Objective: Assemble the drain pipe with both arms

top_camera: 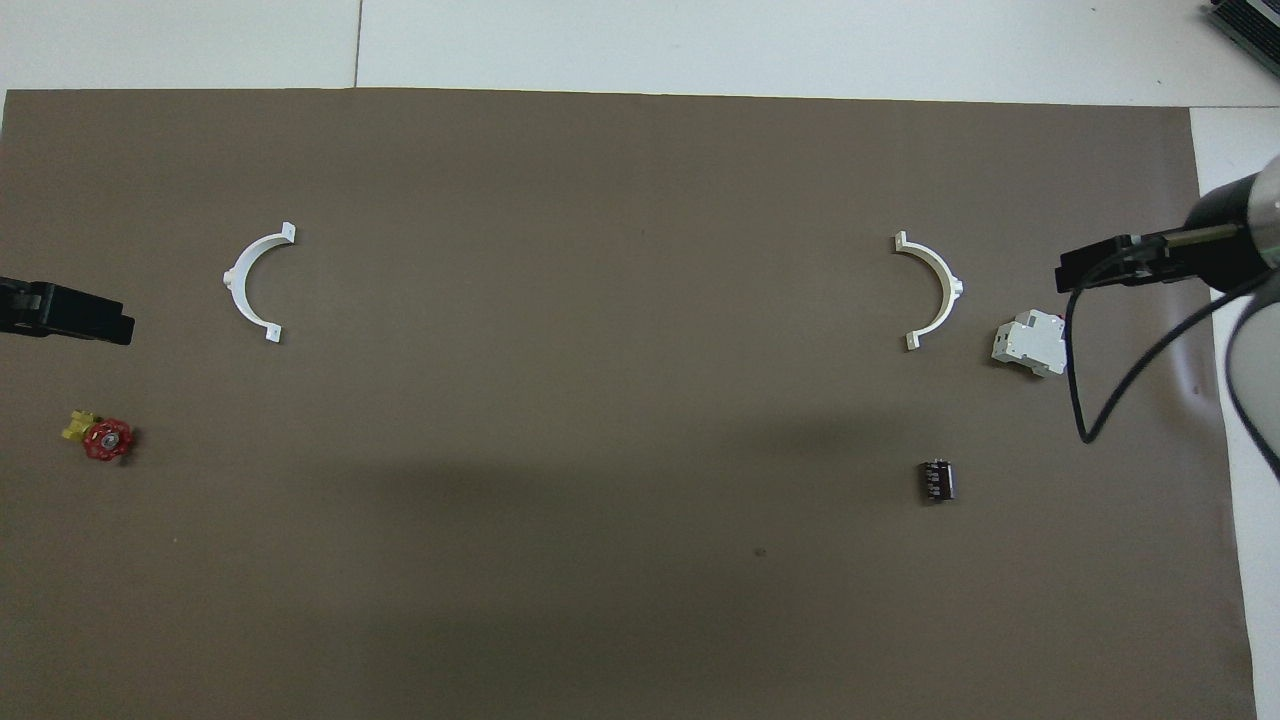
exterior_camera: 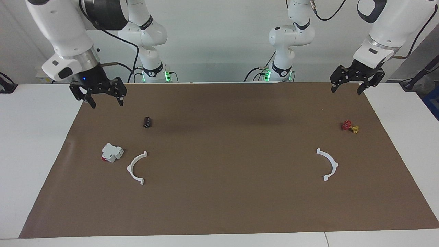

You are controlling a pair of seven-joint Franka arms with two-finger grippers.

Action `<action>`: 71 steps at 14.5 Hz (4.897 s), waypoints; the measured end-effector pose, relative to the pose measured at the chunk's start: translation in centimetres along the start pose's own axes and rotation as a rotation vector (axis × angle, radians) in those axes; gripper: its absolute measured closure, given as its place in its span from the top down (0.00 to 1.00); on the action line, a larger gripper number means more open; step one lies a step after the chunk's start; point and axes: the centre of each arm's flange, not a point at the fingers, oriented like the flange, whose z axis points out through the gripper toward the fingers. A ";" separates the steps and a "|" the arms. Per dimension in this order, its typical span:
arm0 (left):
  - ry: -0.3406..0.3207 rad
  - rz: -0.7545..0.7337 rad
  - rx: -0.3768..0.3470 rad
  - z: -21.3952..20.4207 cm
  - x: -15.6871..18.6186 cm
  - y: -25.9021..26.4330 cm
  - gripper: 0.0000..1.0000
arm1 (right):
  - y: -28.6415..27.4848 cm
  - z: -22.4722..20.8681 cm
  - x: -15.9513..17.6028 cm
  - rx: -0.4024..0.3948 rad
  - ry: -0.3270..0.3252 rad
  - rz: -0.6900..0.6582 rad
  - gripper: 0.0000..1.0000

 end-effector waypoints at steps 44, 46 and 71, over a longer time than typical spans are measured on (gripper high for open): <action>0.073 -0.090 0.011 28.5 8.7 -6.8 1.00 | -8.6 24.0 4.2 -0.024 -0.008 0.239 0.07; 0.083 -0.096 0.013 29.7 8.9 -7.2 0.97 | -12.3 22.7 4.8 -0.024 -0.006 0.331 0.07; 0.088 -0.100 0.008 32.3 10.1 -8.1 0.20 | -41.1 28.7 3.5 0.063 0.021 0.654 0.07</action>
